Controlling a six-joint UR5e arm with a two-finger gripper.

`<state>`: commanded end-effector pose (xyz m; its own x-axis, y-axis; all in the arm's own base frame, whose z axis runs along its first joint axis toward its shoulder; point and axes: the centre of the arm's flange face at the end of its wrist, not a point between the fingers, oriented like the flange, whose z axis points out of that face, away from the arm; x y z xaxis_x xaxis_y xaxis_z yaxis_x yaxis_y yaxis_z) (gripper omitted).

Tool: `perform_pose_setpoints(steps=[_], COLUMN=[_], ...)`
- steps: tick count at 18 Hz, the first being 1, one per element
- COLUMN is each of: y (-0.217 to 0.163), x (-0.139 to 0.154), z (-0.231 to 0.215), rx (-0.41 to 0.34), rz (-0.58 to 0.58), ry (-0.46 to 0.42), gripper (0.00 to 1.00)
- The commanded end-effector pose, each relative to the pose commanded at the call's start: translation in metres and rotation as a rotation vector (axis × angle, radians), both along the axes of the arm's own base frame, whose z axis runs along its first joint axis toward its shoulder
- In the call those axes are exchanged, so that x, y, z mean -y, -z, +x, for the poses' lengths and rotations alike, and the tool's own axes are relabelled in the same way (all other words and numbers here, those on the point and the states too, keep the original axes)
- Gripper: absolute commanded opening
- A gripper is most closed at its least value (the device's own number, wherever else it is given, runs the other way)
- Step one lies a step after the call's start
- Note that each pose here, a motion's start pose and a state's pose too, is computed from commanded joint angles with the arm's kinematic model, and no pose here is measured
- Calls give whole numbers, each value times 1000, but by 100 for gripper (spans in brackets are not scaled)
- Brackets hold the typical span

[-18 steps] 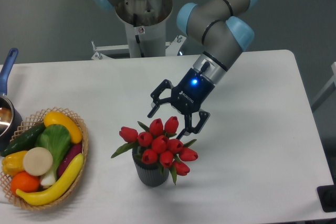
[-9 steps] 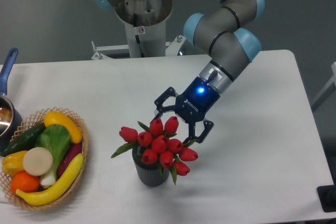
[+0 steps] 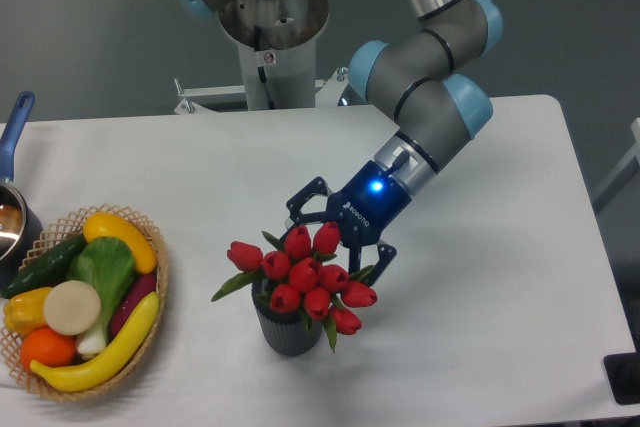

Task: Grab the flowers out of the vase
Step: 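Close the gripper around the tulip stems just below the blooms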

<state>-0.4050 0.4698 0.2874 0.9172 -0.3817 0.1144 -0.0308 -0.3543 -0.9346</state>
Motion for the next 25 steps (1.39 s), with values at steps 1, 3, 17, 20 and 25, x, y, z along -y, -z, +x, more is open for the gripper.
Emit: perform_pose_setpoints(steps=[1,3,17,20,25], y=[2,2,-8,-14,-40], x=[-1,-1,3,3,7], z=[1,1,-1,2,6], rx=[5,5,-4,17,40], rz=[-1,-1,19,47,68], ry=[2,2,-5,-3,-18], gripper=[100,96,19,19,19])
